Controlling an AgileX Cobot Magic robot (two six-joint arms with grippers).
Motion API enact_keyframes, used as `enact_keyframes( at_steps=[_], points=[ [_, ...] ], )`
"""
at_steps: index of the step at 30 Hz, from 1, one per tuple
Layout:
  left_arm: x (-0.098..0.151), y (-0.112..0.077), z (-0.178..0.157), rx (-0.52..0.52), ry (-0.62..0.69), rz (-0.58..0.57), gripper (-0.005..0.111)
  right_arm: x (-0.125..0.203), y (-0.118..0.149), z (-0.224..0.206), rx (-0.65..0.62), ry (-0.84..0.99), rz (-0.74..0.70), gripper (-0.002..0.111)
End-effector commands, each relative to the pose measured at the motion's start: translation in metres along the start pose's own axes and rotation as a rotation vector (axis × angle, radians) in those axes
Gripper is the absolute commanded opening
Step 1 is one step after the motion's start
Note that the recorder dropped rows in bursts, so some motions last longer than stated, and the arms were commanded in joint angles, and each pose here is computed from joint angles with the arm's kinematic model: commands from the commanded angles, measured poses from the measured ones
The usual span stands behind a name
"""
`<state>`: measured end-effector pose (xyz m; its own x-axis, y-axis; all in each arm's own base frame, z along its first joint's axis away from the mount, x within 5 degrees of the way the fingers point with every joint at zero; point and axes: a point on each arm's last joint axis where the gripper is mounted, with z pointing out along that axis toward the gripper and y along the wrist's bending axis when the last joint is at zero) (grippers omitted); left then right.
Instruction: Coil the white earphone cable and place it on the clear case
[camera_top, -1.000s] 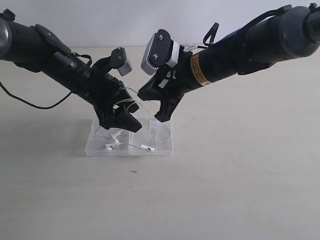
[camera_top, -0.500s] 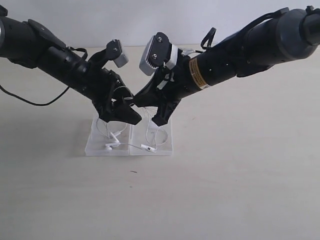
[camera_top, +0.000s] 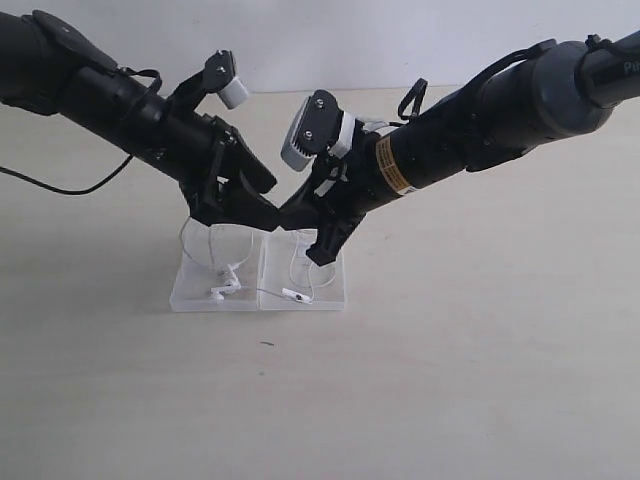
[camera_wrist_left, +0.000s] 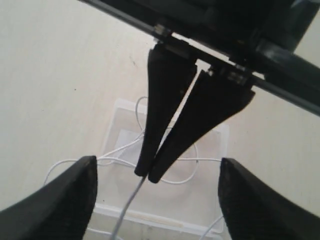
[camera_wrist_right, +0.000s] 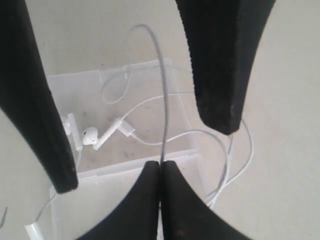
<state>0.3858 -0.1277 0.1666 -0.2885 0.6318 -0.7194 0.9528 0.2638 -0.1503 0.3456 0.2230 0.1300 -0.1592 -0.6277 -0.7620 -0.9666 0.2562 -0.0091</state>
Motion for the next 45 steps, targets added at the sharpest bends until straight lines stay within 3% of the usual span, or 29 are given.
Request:
enact_keyframes(
  at_steps=[1,18,35,38,42,45],
  points=[
    [-0.008,-0.002,-0.006,-0.002,-0.024,-0.011,0.066,-0.003,0.0,-0.001,-0.006,-0.011,0.025,0.0],
    [-0.02,-0.006,-0.021,-0.044,-0.041,-0.059,0.066,-0.003,0.005,-0.001,-0.055,-0.024,0.131,0.0],
    [-0.019,0.004,-0.057,-0.156,-0.097,-0.26,0.066,0.016,0.013,0.001,-0.039,0.036,0.166,0.001],
    [-0.019,0.004,-0.057,-0.156,-0.097,-0.26,0.066,0.016,0.013,0.001,-0.043,0.035,0.166,0.014],
    [-0.019,0.004,-0.057,-0.156,-0.094,-0.259,0.066,0.015,0.013,0.001,-0.041,0.034,0.165,0.042],
    [-0.019,0.004,-0.057,-0.156,-0.094,-0.259,0.066,0.015,0.014,0.001,-0.051,0.03,0.169,0.045]
  ],
)
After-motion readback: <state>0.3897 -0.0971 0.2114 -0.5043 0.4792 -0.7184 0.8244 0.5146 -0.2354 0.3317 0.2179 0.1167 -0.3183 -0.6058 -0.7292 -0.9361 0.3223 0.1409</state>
